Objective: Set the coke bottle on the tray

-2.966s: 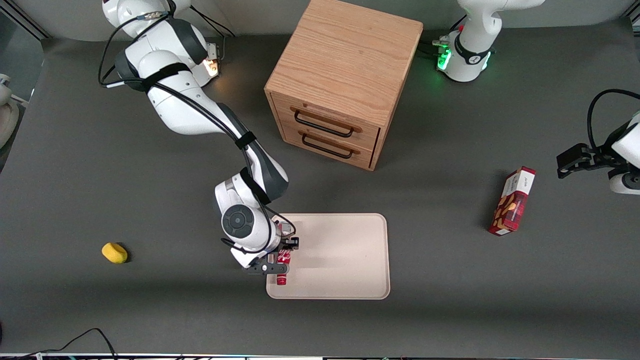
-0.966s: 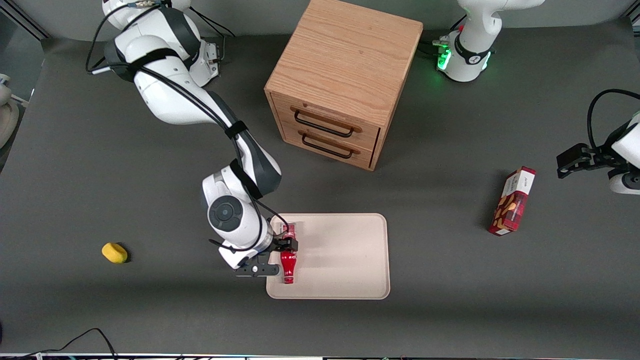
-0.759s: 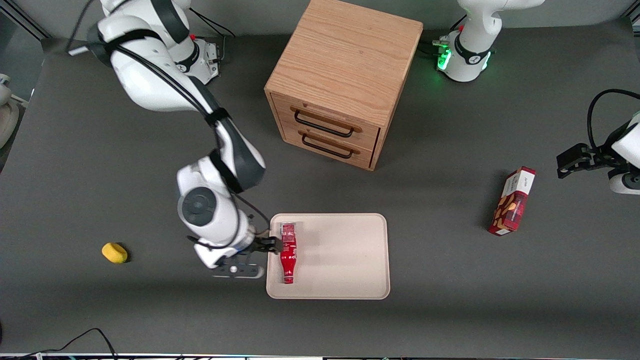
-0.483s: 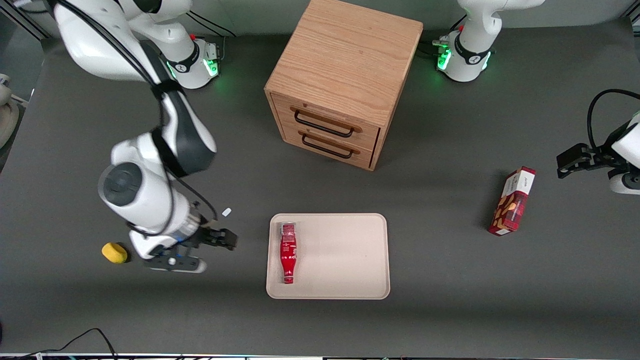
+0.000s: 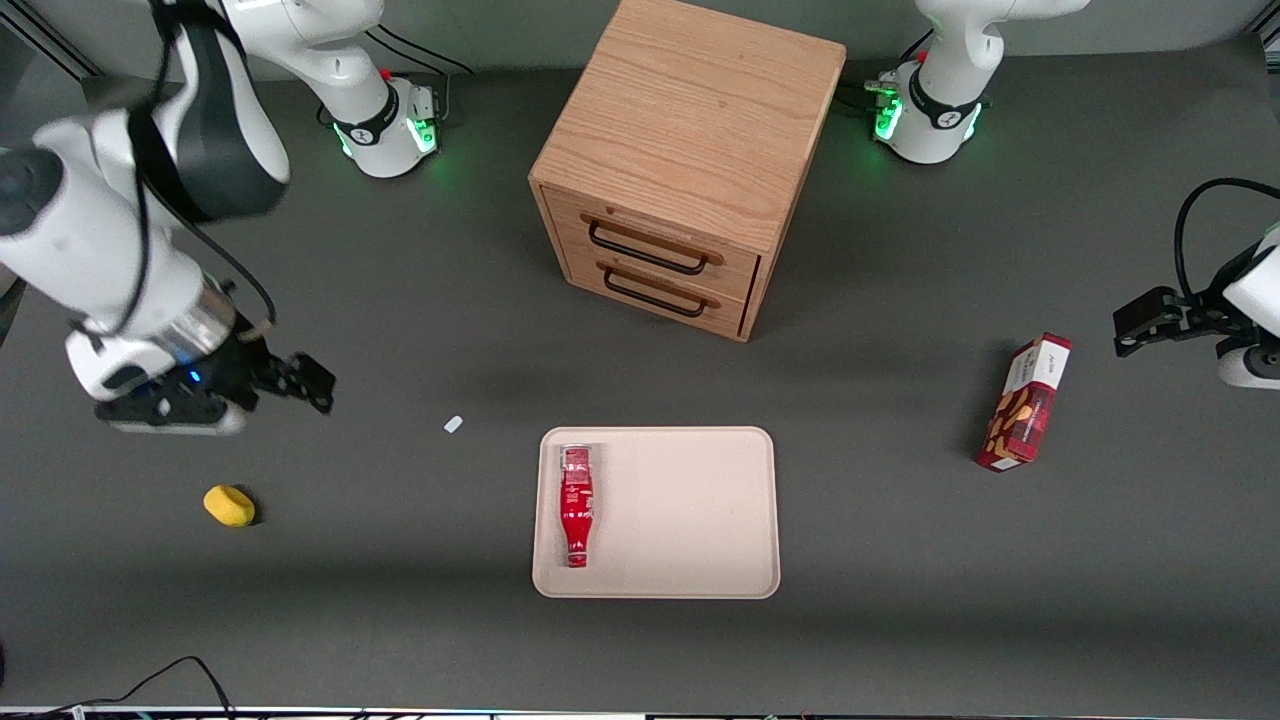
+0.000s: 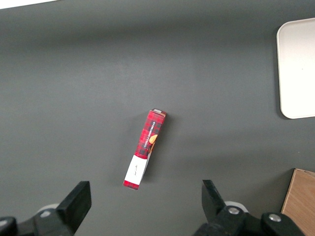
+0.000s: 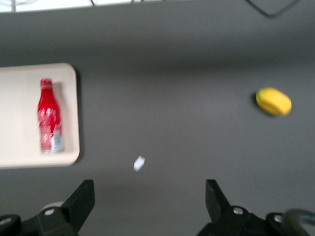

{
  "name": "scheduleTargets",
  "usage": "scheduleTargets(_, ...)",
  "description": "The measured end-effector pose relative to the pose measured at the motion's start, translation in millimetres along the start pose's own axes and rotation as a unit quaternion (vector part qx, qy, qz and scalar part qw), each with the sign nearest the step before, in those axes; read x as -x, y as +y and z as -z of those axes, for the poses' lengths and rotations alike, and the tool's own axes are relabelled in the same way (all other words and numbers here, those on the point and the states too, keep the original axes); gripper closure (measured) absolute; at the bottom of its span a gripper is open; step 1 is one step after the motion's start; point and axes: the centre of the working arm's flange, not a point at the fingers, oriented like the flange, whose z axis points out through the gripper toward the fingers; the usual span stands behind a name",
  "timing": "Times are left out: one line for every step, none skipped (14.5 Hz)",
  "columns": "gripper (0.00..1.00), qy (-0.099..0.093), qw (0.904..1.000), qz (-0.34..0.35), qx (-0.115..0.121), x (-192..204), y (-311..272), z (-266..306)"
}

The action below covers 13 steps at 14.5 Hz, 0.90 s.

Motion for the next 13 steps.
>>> scheduleTargets(0.00,-0.008,0.9999,-0.002,-0.007,14.5,10.2,15.9)
scheduleTargets(0.00,-0.014,0.9998,-0.001,-0.010,27.4,21.3,31.5)
scheduleTargets(0.00,-0.021,0.9997,0.004,-0.012,37.2,33.6,44.0)
scheduleTargets(0.00,-0.026,0.9995,0.011,-0.013,44.1,48.0,53.9)
scheduleTargets(0.00,-0.030,0.9993,0.014,-0.015,48.3,62.4,60.1)
scheduleTargets(0.00,-0.033,0.9992,0.014,-0.016,50.2,74.4,62.6)
scheduleTargets(0.00,-0.037,0.9991,0.012,-0.016,50.3,81.7,62.2)
scheduleTargets(0.00,-0.038,0.9991,0.011,-0.014,50.0,84.6,61.2)
scheduleTargets(0.00,-0.038,0.9991,0.012,-0.010,50.0,84.9,61.1)
scheduleTargets(0.00,-0.040,0.9991,0.013,-0.008,50.3,84.4,62.7)
scheduleTargets(0.00,-0.042,0.9990,0.014,-0.008,50.7,83.7,64.2)
scheduleTargets(0.00,-0.041,0.9990,0.015,-0.008,50.4,83.0,65.6)
scheduleTargets(0.00,-0.039,0.9991,0.015,-0.008,49.9,82.3,67.6)
